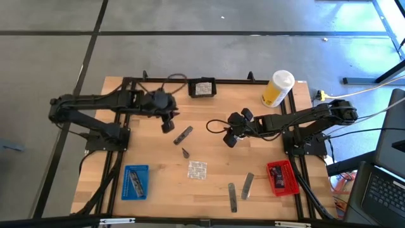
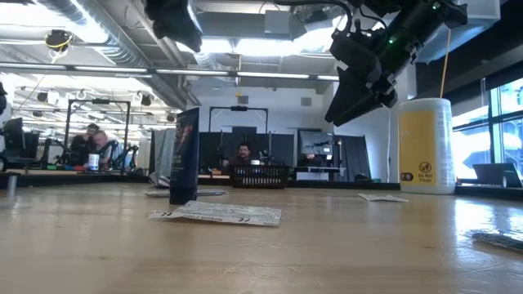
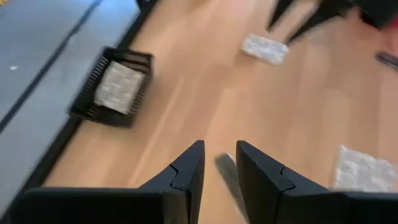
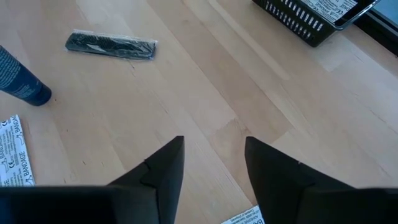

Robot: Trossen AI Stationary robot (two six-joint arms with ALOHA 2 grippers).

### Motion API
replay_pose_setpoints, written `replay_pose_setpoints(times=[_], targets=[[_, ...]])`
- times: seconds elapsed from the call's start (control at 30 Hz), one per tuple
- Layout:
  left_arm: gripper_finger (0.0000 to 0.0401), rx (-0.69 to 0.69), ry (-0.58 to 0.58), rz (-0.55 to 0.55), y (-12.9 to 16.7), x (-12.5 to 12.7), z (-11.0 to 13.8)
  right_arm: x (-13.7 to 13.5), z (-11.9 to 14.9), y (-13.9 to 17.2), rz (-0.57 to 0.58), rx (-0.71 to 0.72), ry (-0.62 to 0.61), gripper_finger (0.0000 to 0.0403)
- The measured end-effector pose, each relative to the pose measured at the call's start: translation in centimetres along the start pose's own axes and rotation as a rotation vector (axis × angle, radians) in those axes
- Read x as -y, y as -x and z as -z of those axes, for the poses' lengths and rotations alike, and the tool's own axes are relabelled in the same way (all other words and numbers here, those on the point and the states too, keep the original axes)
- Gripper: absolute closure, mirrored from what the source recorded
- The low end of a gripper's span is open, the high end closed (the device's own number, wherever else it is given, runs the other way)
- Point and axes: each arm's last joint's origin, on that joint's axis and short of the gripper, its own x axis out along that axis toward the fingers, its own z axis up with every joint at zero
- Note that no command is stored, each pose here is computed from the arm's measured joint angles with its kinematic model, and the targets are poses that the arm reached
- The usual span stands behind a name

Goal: Pick & Place Travel size toiletries
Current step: Put the black comb into the blue bin

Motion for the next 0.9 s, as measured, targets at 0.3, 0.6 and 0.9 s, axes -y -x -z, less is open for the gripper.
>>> replay_pose_setpoints(times=[0.3, 0.6, 0.9], targets=[[0.0313, -0.054, -0.021, 0.119, 0.2, 4.0, 2.7, 0.0, 0.0, 0.0, 0.0, 0.0, 0.0, 0.0225], [0.0317, -0.046, -0.035, 0.066, 0.5, 6.9, 5.2, 0.0, 0.0, 0.0, -0.001, 0.0, 0.0, 0.0207], [0.031, -0.065, 0.043, -0.054, -1.0, 7.0, 7.8, -0.1, -0.3, 0.0, -0.007, 0.027, -0.013, 0.0196]])
